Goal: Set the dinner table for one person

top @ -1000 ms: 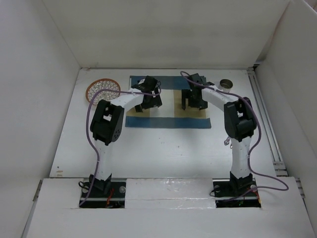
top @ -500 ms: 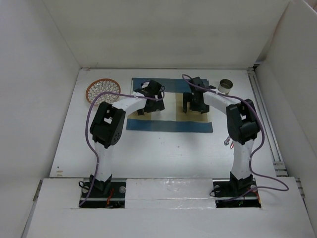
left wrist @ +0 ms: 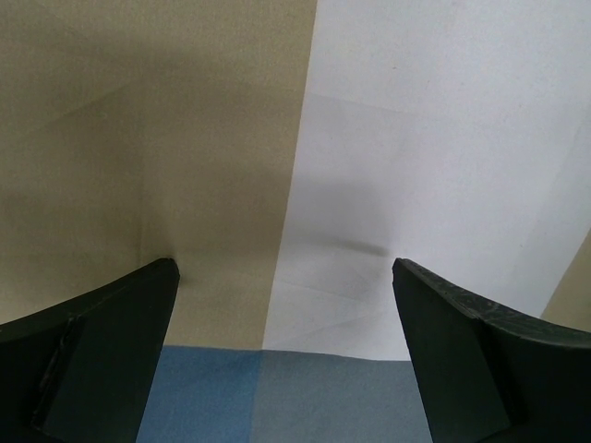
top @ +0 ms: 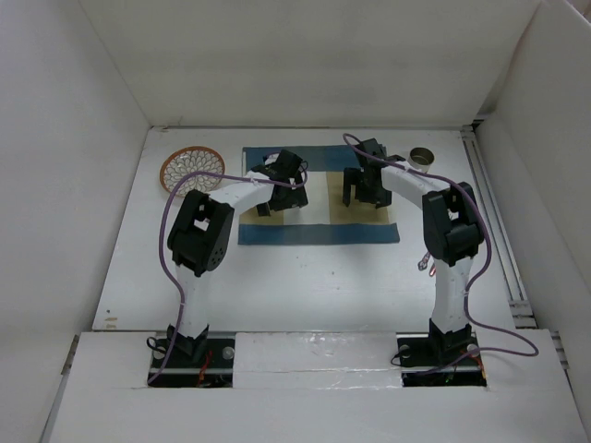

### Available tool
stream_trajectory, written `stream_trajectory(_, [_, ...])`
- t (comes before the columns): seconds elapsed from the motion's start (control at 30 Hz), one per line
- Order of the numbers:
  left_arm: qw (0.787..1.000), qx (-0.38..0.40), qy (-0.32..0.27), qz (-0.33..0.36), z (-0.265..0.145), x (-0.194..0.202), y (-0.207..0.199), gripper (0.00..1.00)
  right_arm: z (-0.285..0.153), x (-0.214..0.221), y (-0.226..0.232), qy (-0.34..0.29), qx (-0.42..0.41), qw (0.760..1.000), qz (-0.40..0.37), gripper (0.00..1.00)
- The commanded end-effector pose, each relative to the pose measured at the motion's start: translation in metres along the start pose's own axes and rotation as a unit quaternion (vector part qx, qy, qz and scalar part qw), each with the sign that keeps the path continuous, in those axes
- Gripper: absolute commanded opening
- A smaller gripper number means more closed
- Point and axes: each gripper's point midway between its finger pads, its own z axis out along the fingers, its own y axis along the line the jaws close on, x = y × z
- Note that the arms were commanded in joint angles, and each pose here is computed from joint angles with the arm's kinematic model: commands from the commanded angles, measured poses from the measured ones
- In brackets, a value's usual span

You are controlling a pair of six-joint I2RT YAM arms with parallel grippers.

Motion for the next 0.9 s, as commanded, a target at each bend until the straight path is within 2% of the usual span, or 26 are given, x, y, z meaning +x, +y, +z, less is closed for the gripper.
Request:
stream_trajectory(0.0, [1.000,0.008,0.004,-0.012,-0.025,-0.001,-0.004,0.99,0.005,0.007,0.001,0.018,-0.009,1.000,0.005,1.00])
stream_trajectory(0.1, [1.000,0.006,-0.005,-0.007,-0.032,-0.013,-0.008,0.99,-0.007,0.006,0.001,0.012,-0.017,1.000,0.011,1.00])
stream_trajectory(0.33, [0.998,0.018,-0.063,-0.005,-0.066,-0.061,-0.024,0.99,-0.052,-0.019,0.006,-0.036,-0.037,0.999,0.016,1.00])
stream_trajectory(0.53, [0.992,0.015,-0.123,-0.014,-0.111,-0.108,-0.027,0.99,-0.111,-0.044,0.012,-0.095,-0.050,0.994,0.015,1.00])
stream_trajectory(0.57, [0.989,0.016,-0.145,-0.029,-0.129,-0.122,-0.018,0.99,-0.124,-0.048,0.014,-0.112,-0.050,0.992,0.014,1.00])
stream_trajectory(0.63, [0.984,0.014,-0.164,-0.067,-0.139,-0.135,0.001,0.99,-0.167,-0.059,0.015,-0.166,-0.065,0.984,0.017,1.00])
stream_trajectory(0.67, [0.978,0.026,-0.188,-0.092,-0.163,-0.146,0.012,0.99,-0.183,-0.059,0.014,-0.185,-0.061,0.981,0.016,1.00])
stream_trajectory(0.7, [0.969,0.014,-0.206,-0.137,-0.170,-0.161,0.039,0.99,-0.193,-0.052,0.015,-0.199,-0.061,0.978,0.011,1.00])
stream_trajectory(0.73, [0.964,-0.005,-0.213,-0.161,-0.166,-0.158,0.062,0.99,-0.236,-0.054,0.011,-0.248,-0.078,0.966,0.019,1.00])
stream_trajectory(0.77, [0.957,-0.007,-0.225,-0.184,-0.172,-0.162,0.078,0.99,-0.257,-0.055,0.008,-0.282,-0.080,0.956,0.025,1.00])
stream_trajectory(0.8, [0.940,-0.006,-0.257,-0.223,-0.197,-0.174,0.109,0.99,-0.276,-0.047,0.013,-0.302,-0.096,0.948,0.020,1.00])
stream_trajectory(0.83, [0.938,-0.025,-0.249,-0.238,-0.184,-0.160,0.132,0.99,-0.304,-0.034,0.004,-0.334,-0.114,0.935,0.025,1.00])
stream_trajectory(0.87, [0.928,-0.013,-0.264,-0.261,-0.188,-0.164,0.143,0.99,-0.320,-0.028,0.002,-0.353,-0.127,0.927,0.021,1.00])
